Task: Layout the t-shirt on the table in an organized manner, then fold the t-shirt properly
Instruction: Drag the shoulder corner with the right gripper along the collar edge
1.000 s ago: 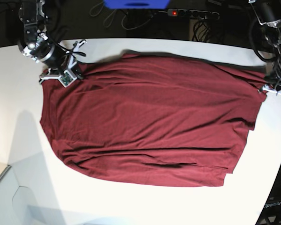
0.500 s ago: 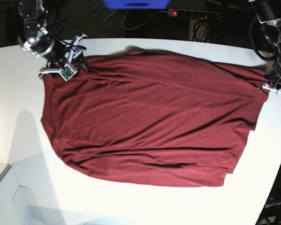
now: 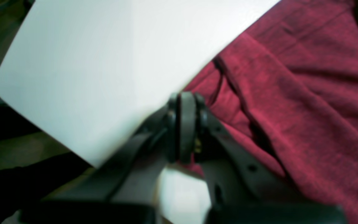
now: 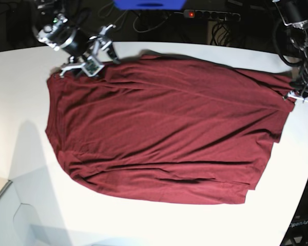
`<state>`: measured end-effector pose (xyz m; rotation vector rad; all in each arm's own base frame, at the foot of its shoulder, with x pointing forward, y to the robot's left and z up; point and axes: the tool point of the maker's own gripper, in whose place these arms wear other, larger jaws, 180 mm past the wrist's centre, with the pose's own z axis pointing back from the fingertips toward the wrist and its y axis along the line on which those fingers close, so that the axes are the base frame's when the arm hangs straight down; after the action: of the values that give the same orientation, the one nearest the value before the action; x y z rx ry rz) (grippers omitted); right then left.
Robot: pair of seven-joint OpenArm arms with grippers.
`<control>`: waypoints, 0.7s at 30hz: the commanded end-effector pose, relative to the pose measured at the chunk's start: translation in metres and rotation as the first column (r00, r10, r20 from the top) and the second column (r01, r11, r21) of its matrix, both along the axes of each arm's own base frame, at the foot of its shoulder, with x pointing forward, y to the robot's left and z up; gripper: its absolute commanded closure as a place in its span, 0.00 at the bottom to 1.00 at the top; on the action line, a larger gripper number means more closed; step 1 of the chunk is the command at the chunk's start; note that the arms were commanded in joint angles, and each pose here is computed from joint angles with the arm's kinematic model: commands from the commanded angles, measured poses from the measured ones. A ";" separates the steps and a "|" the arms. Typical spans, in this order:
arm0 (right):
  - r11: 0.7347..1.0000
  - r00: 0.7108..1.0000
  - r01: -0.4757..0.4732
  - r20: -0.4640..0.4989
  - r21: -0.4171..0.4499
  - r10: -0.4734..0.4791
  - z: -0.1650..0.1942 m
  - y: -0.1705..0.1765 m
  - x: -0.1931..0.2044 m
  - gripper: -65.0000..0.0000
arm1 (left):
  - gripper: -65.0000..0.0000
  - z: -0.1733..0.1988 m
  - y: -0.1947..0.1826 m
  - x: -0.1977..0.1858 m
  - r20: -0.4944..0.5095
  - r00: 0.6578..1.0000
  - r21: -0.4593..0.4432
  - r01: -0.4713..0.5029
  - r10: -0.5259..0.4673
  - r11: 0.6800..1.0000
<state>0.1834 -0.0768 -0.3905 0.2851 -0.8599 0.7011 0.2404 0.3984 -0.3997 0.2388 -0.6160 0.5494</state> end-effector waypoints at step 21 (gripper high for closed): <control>0.979 0.994 -0.079 -0.053 0.186 0.091 -0.010 0.079 -0.015 0.43 | 1.00 0.014 0.011 0.008 0.034 0.999 0.041 -0.002 0.001 0.999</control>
<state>0.1658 -0.0024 -0.4094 0.4848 -0.8217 0.6998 0.2410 0.3981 -0.4006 0.2371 -0.6173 0.5518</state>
